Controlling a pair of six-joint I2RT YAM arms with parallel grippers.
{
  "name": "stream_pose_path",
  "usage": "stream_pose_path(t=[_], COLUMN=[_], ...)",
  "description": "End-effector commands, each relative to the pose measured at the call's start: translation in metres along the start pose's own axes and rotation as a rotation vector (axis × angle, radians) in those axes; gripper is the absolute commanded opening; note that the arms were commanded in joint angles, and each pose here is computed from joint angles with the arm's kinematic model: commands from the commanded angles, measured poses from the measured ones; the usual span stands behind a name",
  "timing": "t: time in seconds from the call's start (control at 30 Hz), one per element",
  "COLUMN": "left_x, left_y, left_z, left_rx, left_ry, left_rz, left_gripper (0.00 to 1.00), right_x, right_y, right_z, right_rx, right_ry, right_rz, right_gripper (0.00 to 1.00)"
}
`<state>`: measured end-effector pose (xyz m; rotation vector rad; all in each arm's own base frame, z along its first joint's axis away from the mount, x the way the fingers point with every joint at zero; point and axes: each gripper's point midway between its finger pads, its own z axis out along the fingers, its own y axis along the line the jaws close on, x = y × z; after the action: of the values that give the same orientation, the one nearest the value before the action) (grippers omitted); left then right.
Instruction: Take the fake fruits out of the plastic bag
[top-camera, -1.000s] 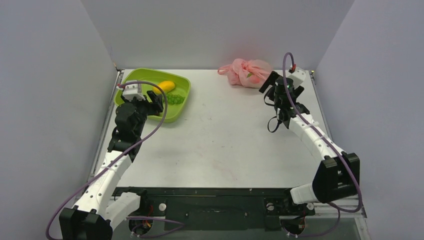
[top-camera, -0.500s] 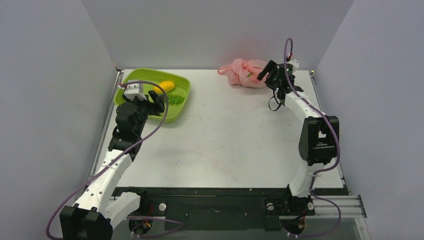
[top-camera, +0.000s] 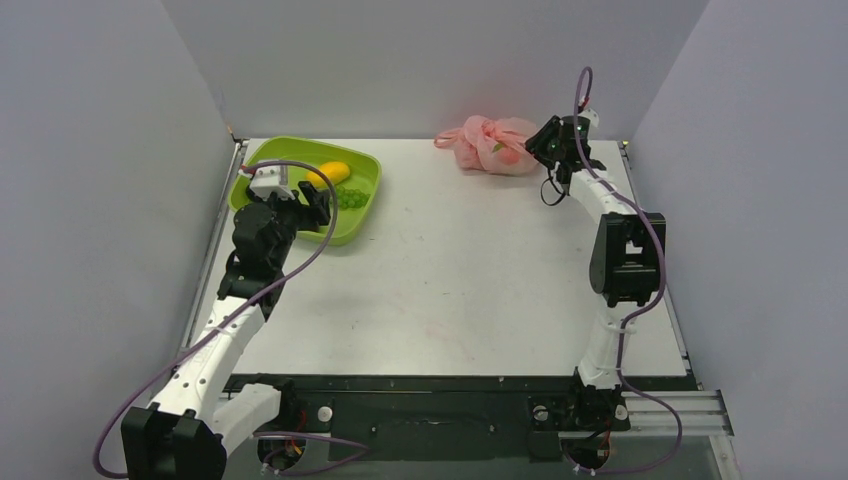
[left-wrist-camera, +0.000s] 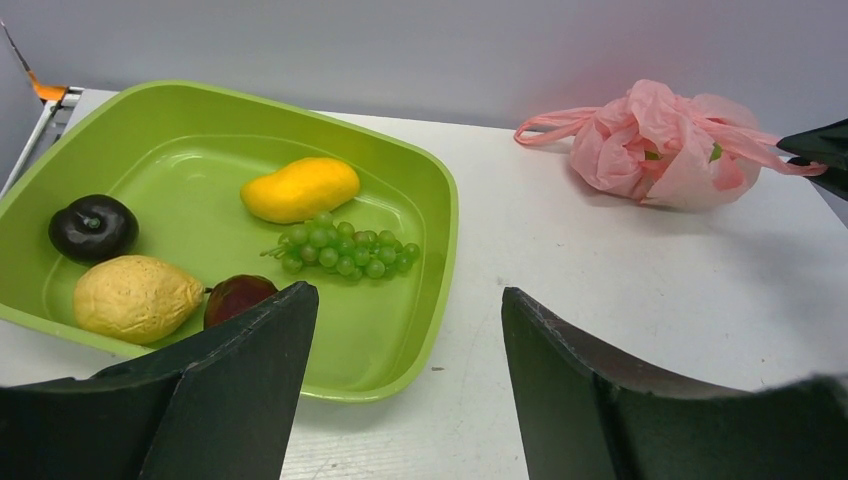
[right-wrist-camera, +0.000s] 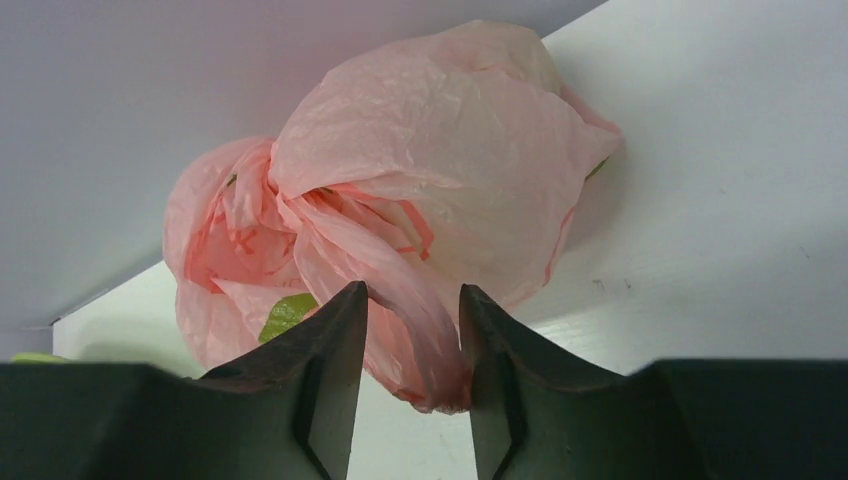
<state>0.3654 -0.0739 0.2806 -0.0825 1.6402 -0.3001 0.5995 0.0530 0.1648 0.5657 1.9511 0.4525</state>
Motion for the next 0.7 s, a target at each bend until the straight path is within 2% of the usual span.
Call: stream_pose_path(t=[0.0, 0.13, 0.33, 0.67], left_x=[-0.021, -0.017, -0.011, 0.004], left_y=[-0.006, -0.010, -0.016, -0.016], left_z=[0.004, 0.007, 0.014, 0.016], left_rx=[0.027, 0.049, 0.084, 0.083], left_ry=[-0.061, -0.043, -0.005, 0.037], left_rz=[0.009, 0.004, -0.006, -0.031], left_gripper=[0.65, 0.65, 0.66, 0.66], right_x=[-0.016, -0.003, 0.026, 0.136], right_y=[0.028, 0.032, 0.049, 0.075], right_z=[-0.008, -0.018, -0.067, -0.200], right_rx=[-0.098, -0.140, -0.216, -0.300], right_ry=[-0.037, -0.023, -0.012, 0.045], right_rz=[0.042, 0.043, 0.063, -0.017], right_gripper=[0.25, 0.00, 0.00, 0.00])
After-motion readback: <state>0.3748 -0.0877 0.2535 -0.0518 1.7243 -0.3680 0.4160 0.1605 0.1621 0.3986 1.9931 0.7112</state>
